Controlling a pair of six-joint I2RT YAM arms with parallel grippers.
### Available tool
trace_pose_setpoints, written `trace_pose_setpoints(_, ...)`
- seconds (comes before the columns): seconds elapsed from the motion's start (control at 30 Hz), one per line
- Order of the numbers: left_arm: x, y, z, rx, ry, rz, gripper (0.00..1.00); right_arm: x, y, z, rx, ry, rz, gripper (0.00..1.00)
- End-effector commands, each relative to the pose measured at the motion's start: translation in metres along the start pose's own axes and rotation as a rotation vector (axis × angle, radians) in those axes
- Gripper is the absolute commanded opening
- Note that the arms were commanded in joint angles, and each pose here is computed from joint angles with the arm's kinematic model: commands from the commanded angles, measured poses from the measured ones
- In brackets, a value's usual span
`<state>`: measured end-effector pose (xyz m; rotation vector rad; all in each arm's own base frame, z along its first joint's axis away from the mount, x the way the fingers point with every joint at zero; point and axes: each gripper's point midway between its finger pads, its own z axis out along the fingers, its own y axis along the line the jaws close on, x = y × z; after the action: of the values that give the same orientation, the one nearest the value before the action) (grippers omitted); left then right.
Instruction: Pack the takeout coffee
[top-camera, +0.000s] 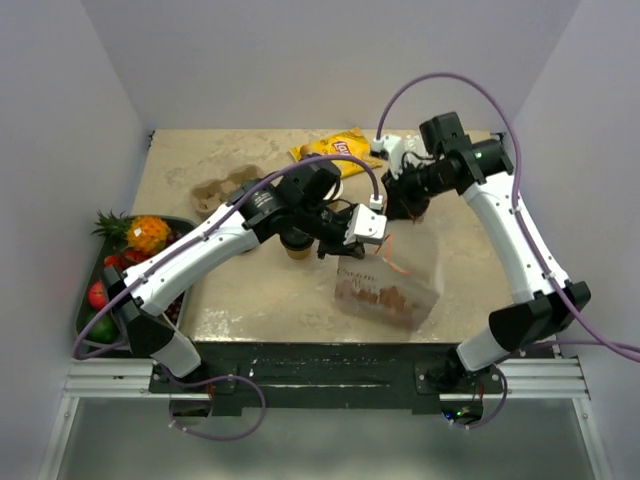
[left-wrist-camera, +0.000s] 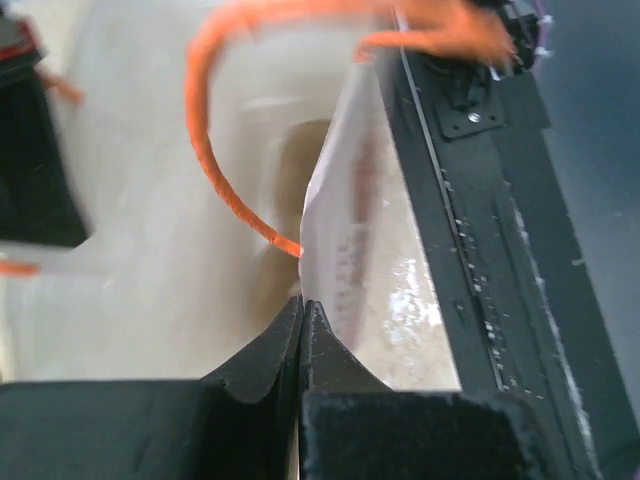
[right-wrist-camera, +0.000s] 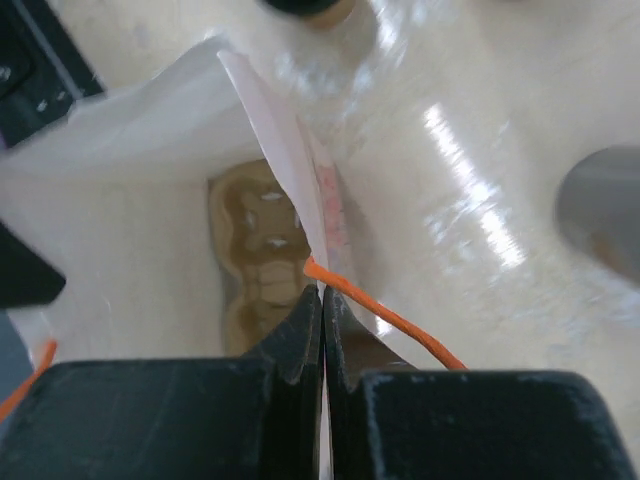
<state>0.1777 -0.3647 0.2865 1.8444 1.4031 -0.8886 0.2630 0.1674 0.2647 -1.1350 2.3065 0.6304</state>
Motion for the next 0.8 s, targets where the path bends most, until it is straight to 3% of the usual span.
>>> trace_pose_setpoints(0.0, -0.029, 0.017, -0.021, -0.135, -0.079, 0.142, 0.0, -0.044, -0.012, -0.032, 0.139, -0.171, -0.104, 0.0)
trace_pose_setpoints(0.07, -0.023, 0.016, -0.016, -0.109, -0.056, 0.147, 0.0, -0.035, -0.023, -0.016, 0.155, -0.151, -0.146, 0.0)
trace_pose_setpoints(0.1, -0.039, 0.017, -0.022, -0.11, -0.089, 0.152, 0.0, -0.055, -0.018, -0.033, 0.156, -0.203, -0.175, 0.0)
trace_pose_setpoints(0.2, -0.088, 0.019, -0.044, -0.16, -0.205, 0.153, 0.0, -0.071, -0.015, -0.049, 0.145, -0.204, -0.157, 0.0)
trace_pose_setpoints(0.3, -0.031, 0.008, -0.015, -0.093, -0.077, 0.118, 0.0, -0.038, -0.024, -0.015, 0.148, -0.15, -0.163, 0.0)
trace_pose_setpoints(0.43, -0.067, 0.02, -0.035, -0.159, -0.138, 0.158, 0.0, -0.075, -0.016, -0.05, 0.163, -0.234, -0.182, 0.0)
trace_pose_setpoints(0.53, -0.024, 0.011, -0.017, -0.118, -0.052, 0.136, 0.0, -0.037, -0.023, -0.017, 0.154, -0.164, -0.179, 0.0)
trace_pose_setpoints(0.6, -0.058, 0.016, -0.028, -0.137, -0.136, 0.144, 0.0, -0.062, -0.011, -0.039, 0.128, -0.227, -0.174, 0.0)
trace_pose_setpoints(0.73, -0.037, 0.018, -0.02, -0.14, -0.076, 0.148, 0.0, -0.059, -0.015, -0.032, 0.142, -0.233, -0.173, 0.0)
trace_pose_setpoints(0.77, -0.044, 0.02, -0.023, -0.149, -0.09, 0.141, 0.0, -0.076, -0.009, -0.048, 0.146, -0.285, -0.198, 0.0)
